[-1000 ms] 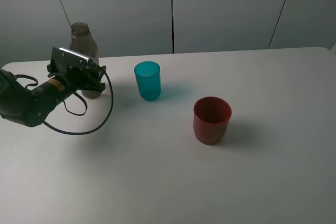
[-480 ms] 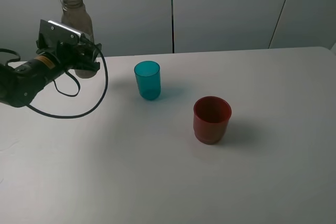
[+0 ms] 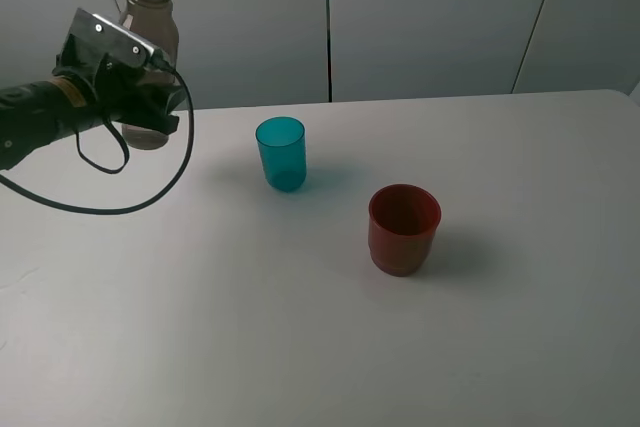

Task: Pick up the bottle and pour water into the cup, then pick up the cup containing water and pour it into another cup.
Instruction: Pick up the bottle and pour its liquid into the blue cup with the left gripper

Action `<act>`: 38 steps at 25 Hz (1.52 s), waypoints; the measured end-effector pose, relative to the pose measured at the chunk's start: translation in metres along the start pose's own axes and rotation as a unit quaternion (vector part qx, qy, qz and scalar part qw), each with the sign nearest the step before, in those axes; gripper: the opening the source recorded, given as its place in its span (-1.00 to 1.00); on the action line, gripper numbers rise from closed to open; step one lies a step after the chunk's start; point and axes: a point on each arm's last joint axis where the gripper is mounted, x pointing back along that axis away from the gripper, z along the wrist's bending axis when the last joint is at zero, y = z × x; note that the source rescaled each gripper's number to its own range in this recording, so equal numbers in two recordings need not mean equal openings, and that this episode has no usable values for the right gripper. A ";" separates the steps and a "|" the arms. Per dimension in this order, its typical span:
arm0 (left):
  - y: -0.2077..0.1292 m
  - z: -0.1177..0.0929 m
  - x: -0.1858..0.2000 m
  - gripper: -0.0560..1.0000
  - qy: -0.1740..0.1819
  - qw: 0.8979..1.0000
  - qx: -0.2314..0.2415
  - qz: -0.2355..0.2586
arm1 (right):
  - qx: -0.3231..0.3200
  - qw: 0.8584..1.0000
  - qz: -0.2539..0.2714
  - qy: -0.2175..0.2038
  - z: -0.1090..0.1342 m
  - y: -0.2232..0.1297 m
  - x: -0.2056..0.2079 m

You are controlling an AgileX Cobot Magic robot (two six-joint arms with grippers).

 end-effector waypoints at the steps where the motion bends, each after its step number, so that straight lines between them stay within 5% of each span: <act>1: 0.001 -0.001 0.001 -0.88 -0.004 1.000 -0.009 0.004 | 0.000 1.000 0.000 0.000 0.000 0.000 0.000; 16: 0.005 -0.030 -0.001 -0.88 -0.041 0.991 -0.119 0.052 | 0.000 1.000 0.000 0.000 0.000 0.000 0.000; 38: 0.004 -0.036 -0.003 -0.89 -0.018 0.976 -0.206 0.067 | 0.000 1.000 0.000 0.000 0.000 0.000 0.000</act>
